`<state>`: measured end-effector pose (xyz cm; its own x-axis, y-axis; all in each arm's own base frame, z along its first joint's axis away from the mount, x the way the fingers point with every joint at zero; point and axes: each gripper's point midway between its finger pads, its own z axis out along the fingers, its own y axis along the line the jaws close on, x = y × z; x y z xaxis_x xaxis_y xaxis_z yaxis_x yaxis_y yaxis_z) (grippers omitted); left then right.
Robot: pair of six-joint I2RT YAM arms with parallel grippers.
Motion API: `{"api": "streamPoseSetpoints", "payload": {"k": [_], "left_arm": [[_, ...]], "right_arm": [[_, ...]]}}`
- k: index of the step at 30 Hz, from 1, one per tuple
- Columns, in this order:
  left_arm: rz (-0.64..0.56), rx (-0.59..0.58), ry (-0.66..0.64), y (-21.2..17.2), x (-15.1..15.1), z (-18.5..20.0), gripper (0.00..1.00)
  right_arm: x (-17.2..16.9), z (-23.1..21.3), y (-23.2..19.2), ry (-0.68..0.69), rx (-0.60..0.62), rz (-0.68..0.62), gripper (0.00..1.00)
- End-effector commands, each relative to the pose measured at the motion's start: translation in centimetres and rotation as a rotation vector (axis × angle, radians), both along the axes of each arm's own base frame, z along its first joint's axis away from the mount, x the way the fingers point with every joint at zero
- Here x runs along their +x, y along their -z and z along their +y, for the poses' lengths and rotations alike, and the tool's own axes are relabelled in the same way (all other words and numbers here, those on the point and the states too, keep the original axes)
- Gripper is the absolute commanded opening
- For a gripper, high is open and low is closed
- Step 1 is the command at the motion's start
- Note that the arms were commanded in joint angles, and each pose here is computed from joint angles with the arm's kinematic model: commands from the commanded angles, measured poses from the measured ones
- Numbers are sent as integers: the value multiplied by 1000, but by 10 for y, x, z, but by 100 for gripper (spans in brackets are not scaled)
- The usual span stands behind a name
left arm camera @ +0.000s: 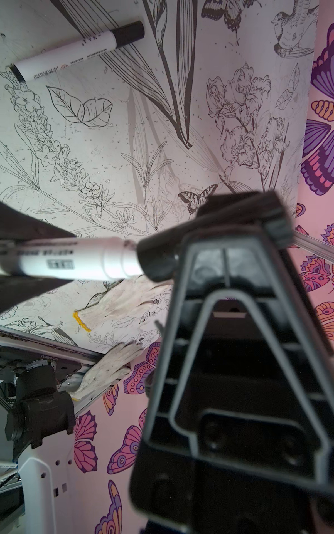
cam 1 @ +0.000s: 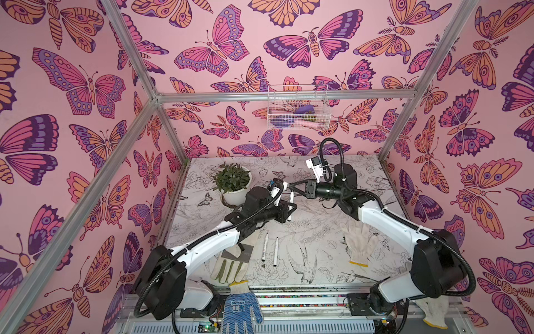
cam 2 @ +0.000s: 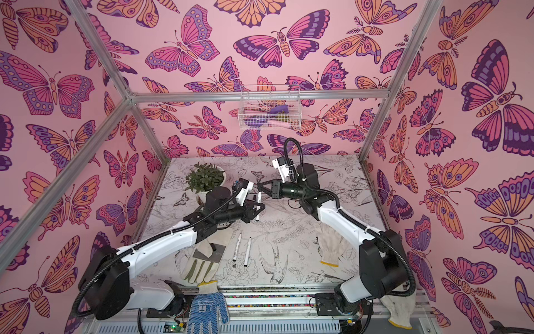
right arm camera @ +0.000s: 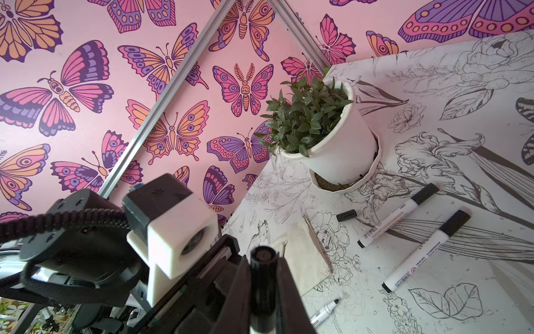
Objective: Insert the pens into the pen caps
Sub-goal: 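Press the cap onto the marker tip with the right while the left holds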
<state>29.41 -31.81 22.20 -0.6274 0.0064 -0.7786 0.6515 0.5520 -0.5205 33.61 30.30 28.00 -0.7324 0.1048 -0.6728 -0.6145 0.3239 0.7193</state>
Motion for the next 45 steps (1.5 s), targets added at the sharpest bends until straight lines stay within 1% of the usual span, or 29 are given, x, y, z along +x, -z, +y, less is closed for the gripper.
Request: {"api": "streamPoseSetpoints", "payload": {"k": [1,8,12,15,18,24,32,37,41,45], "left_arm": [[-66,-61,-7,-27,11,-6,0],[-95,-165,3,-55,24,-19,0],[-99,-257,33,-81,29,-30,0],[-103,-288,50,-92,30,-34,0],[-118,-296,45,-98,31,-32,0],[-153,-285,-7,-106,39,-19,0],[-188,-196,-5,-103,41,-16,0],[-145,-190,14,-90,37,-18,0],[-81,-184,15,-72,39,-21,0],[-52,-189,28,-66,41,-26,0]], "right_arm": [[-9,-3,-16,-13,25,-36,0],[-5,-5,-42,-2,94,-70,0],[-8,-2,-57,-35,114,-105,0],[-15,-2,-62,-71,113,-117,0],[-24,-3,-61,-106,107,-115,0],[-39,-9,-56,-157,102,-82,0],[-62,-12,-58,-257,105,-49,0],[-59,-22,-74,-238,138,-58,0],[-65,-21,-79,-286,157,-53,0],[-73,-22,-80,-313,154,-65,0]]}}
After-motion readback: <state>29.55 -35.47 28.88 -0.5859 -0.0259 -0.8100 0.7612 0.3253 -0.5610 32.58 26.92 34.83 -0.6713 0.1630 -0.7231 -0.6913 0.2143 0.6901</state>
